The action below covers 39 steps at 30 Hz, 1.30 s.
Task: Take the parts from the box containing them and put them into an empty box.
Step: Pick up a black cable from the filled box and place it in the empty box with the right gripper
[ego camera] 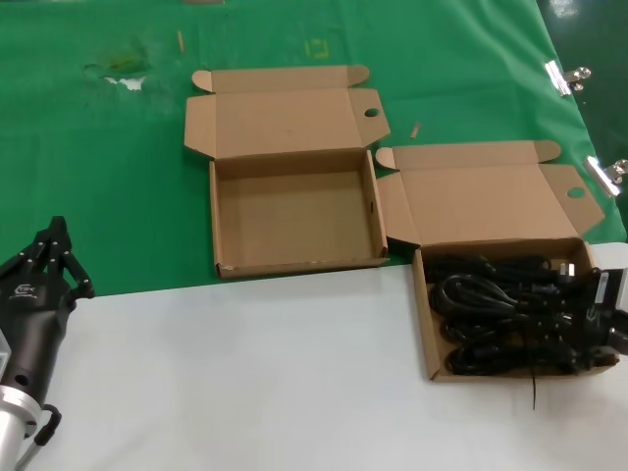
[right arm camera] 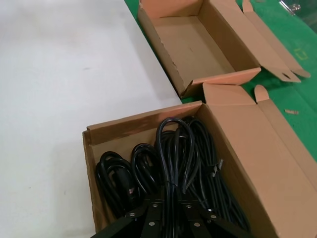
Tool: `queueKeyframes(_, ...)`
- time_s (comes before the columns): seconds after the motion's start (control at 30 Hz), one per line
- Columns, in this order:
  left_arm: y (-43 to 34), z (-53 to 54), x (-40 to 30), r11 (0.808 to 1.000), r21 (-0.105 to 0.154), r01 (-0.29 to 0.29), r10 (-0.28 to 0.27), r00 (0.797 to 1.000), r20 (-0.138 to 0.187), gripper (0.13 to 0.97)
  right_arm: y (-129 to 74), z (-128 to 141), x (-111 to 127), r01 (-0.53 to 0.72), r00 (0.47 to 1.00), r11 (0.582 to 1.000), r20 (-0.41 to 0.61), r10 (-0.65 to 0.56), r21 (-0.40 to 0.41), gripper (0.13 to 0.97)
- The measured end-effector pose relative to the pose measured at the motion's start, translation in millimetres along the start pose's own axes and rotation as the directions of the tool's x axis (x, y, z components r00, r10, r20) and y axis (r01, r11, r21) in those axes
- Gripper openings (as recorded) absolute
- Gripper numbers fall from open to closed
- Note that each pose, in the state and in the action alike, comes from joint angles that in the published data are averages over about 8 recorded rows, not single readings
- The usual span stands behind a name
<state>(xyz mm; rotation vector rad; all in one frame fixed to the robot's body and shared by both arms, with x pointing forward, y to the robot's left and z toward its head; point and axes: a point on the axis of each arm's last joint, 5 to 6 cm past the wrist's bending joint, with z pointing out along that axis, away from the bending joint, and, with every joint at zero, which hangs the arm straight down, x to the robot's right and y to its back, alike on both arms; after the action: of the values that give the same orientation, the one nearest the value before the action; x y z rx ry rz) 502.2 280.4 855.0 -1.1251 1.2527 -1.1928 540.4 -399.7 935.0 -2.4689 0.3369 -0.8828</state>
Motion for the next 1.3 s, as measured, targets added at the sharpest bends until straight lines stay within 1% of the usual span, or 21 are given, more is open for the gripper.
queueKeyframes(0.47,0.0,0.0,0.0,1.0,0.0,0.0,0.0,1.0,0.0,0.14,-19.6,-17.1,22.7,0.05,0.998,0.998,-0.029,-0.049,0.032,0.168)
queueKeyframes(0.7,0.0,0.0,0.0,1.0,0.0,0.0,0.0,1.0,0.0,0.14,-32.3,-19.5,35.2,0.088,0.995,0.995,-0.057,-0.085,0.055,0.168)
queueKeyframes(1.0,0.0,0.0,0.0,1.0,0.0,0.0,0.0,1.0,0.0,0.14,-50.0,-8.3,51.2,0.166,0.982,0.982,-0.108,-0.156,0.091,0.168)
queueKeyframes(1.3,0.0,0.0,0.0,1.0,0.0,0.0,0.0,1.0,0.0,0.14,-73.9,15.6,64.6,0.238,0.965,0.962,-0.142,-0.219,0.134,0.168)
